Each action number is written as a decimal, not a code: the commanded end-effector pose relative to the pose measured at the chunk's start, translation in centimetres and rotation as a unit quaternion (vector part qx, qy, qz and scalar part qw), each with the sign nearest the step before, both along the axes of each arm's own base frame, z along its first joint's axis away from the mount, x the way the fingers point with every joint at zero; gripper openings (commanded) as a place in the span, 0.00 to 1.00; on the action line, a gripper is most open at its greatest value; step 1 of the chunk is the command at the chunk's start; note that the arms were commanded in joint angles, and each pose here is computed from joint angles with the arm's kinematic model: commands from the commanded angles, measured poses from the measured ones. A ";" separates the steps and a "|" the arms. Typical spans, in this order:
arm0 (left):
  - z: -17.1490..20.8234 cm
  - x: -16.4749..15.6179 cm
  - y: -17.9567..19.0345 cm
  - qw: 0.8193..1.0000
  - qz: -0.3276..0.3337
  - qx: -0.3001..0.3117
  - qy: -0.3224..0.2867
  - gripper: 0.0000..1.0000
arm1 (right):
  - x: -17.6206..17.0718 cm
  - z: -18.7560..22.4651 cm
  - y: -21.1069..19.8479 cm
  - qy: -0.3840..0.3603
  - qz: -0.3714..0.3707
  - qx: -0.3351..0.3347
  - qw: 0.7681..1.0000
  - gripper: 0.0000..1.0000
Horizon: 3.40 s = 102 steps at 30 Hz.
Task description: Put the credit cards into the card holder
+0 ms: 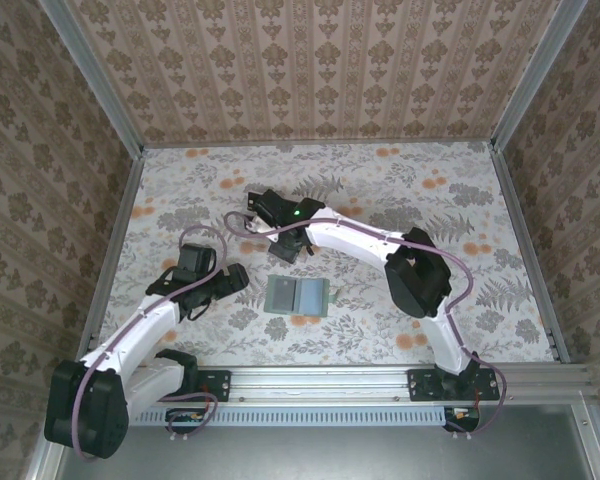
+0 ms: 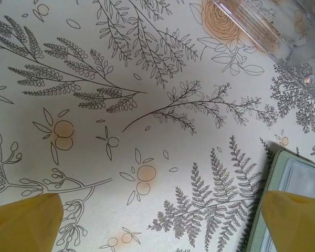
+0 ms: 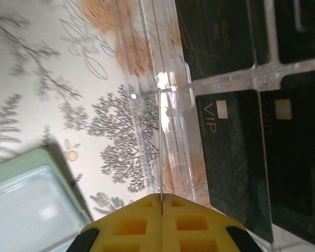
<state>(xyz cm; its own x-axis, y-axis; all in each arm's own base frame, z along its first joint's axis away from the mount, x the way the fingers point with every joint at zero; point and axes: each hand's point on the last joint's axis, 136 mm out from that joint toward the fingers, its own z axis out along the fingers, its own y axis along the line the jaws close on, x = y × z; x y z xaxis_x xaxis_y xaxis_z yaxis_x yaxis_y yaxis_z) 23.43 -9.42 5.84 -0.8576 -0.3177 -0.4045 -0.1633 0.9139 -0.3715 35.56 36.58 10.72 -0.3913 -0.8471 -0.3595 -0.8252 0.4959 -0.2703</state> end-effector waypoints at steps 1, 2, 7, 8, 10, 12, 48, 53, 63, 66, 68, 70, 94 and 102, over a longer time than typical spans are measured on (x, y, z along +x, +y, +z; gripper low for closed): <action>0.3 0.4 -0.2 1.000 -0.008 -0.003 -0.009 1.00 | -2.4 5.2 0.9 -0.015 0.004 0.051 0.999 0.00; 0.3 0.4 -0.2 1.000 -0.008 -0.003 -0.009 1.00 | -2.9 5.7 0.9 -0.016 -0.004 0.060 0.998 0.00; 0.4 0.4 -0.2 1.000 -0.007 -0.006 -0.010 1.00 | -4.7 7.3 -0.1 0.002 -0.116 0.130 0.985 0.00; 0.4 0.4 -0.2 1.000 -0.006 -0.005 -0.010 1.00 | -5.2 7.4 -0.3 0.013 -0.143 0.152 0.978 0.00; 0.4 0.4 -0.2 1.000 -0.006 -0.005 -0.011 1.00 | -5.9 7.1 -0.9 0.035 -0.208 0.195 0.958 0.00; 0.4 0.4 -0.2 1.000 -0.005 -0.006 -0.011 1.00 | -6.5 6.2 -1.9 0.056 -0.283 0.233 0.929 0.00; -0.2 -0.2 -1.2 1.000 -0.017 0.002 -0.007 1.00 | -13.5 -6.1 -7.0 0.134 -0.498 0.268 0.813 0.00; 0.2 -0.3 -1.7 1.000 -0.022 -0.002 -0.012 1.00 | -13.9 -5.8 -8.8 0.120 -0.487 0.244 0.830 0.00; 1.3 -0.8 -3.4 0.999 -0.042 -0.010 -0.026 1.00 | -13.9 -6.3 -11.0 0.121 -0.452 0.196 0.862 0.00; 1.5 -0.9 -3.8 0.998 -0.046 -0.010 -0.031 1.00 | -13.7 -6.0 -10.9 0.125 -0.443 0.197 0.866 0.00; 1.7 -1.1 -4.2 0.998 -0.050 -0.009 -0.035 1.00 | -13.7 -5.7 -10.6 0.130 -0.435 0.198 0.868 0.00; 1.8 -1.2 -4.6 0.998 -0.055 -0.008 -0.039 1.00 | -13.7 -5.3 -10.0 0.137 -0.423 0.202 0.873 0.00; 2.8 1.8 -9.8 0.979 -0.170 0.104 -0.052 1.00 | -11.0 4.0 -13.1 0.097 -0.424 0.347 0.831 0.00; 3.2 2.3 -12.6 0.969 -0.211 0.111 -0.063 1.00 | -12.0 3.2 -15.7 0.089 -0.437 0.400 0.801 0.00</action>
